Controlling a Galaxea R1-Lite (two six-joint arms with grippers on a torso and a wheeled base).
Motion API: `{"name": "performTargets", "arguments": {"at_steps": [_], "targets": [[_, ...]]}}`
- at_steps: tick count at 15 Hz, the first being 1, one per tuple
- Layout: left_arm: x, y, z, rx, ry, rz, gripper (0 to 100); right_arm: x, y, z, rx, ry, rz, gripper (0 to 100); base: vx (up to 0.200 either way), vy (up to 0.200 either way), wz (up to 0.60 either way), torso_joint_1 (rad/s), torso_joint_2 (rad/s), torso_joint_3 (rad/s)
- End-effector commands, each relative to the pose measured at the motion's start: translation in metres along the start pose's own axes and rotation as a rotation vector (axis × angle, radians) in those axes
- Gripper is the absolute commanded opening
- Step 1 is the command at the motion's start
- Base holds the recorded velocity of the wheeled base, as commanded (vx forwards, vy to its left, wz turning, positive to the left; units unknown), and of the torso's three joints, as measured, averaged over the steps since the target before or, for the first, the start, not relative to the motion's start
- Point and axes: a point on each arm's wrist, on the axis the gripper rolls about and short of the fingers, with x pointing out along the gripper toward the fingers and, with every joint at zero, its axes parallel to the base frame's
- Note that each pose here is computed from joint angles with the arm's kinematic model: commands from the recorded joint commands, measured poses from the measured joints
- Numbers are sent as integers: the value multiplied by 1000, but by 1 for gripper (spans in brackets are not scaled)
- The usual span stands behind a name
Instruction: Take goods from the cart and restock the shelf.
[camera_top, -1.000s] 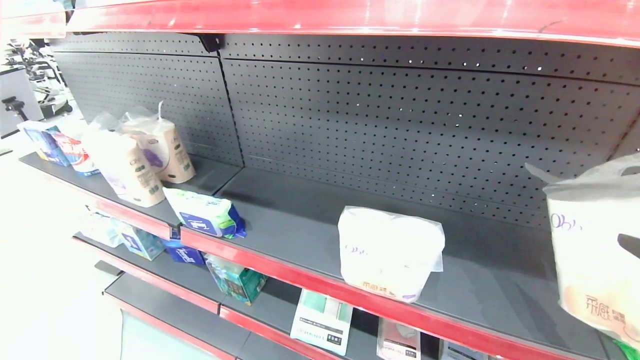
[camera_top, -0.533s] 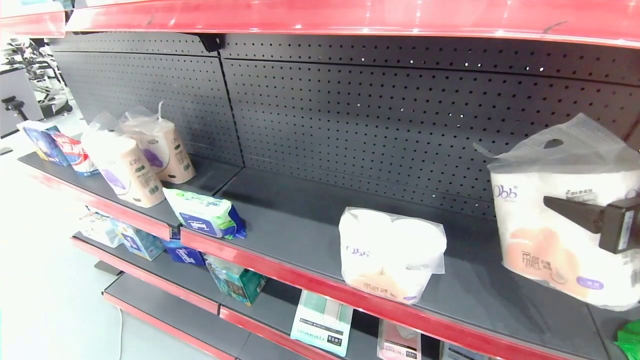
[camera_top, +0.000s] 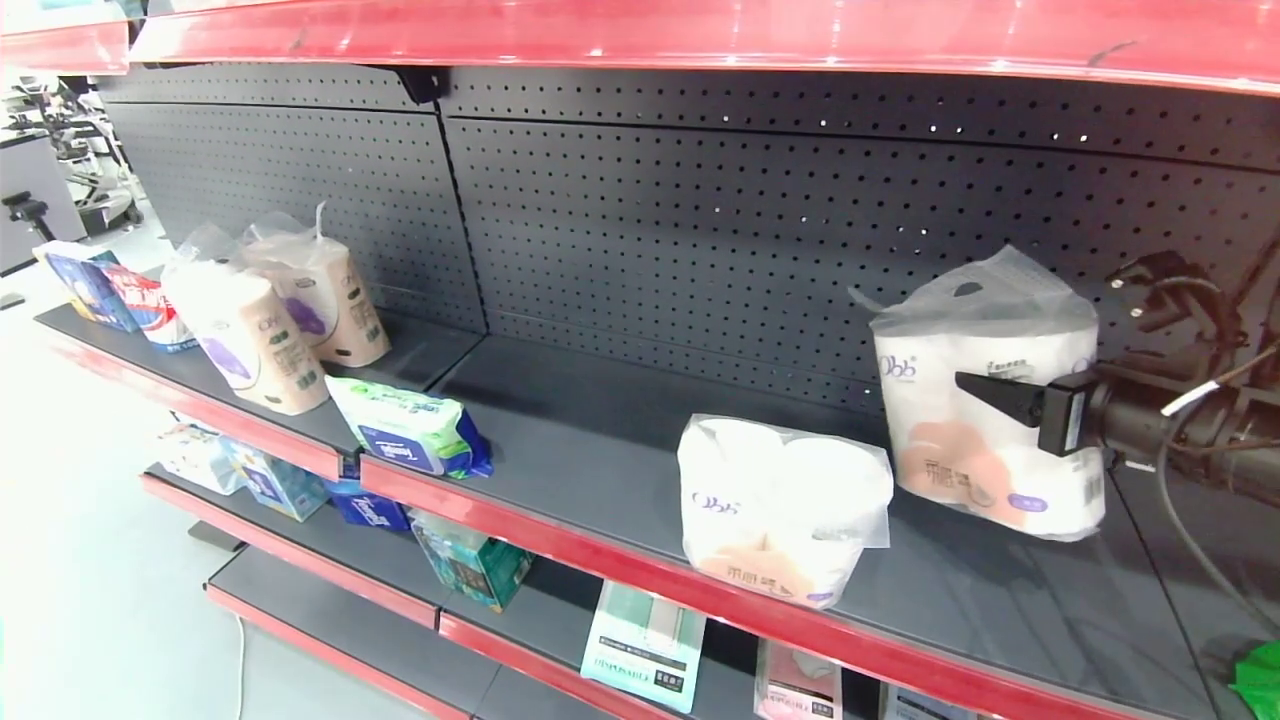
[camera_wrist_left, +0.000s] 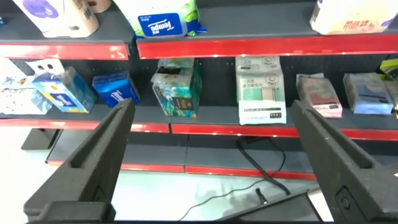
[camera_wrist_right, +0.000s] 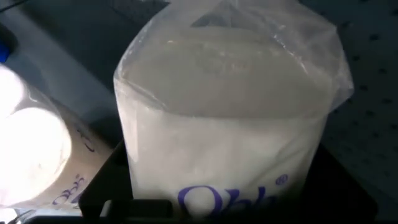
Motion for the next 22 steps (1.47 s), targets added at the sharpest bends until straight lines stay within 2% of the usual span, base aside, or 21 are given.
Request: {"name": "performTargets", "arguments": {"at_steps": [1, 3, 7, 12, 17, 22], "targets": [[2, 0, -1, -2, 12, 2, 100, 27, -1, -22, 21, 73, 57, 0, 0, 0, 0, 0, 0, 0], [4, -1, -6, -3, 27, -2, 100, 51, -2, -33, 15, 42, 102, 0, 0, 0, 0, 0, 0, 0], [6, 0, -6, -4, 21, 4, 100, 96, -9, -52, -1, -36, 196, 0, 0, 0, 0, 0, 0, 0], [6, 0, -5, -4, 21, 4, 100, 139, -2, -37, -6, -118, 283, 0, 0, 0, 0, 0, 0, 0], [6, 0, -5, -4, 23, 2, 100, 146, 6, -48, 4, -85, 334, 0, 0, 0, 0, 0, 0, 0], [6, 0, -5, -4, 23, 3, 100, 141, -9, -57, -20, -67, 312, 0, 0, 0, 0, 0, 0, 0]]}}
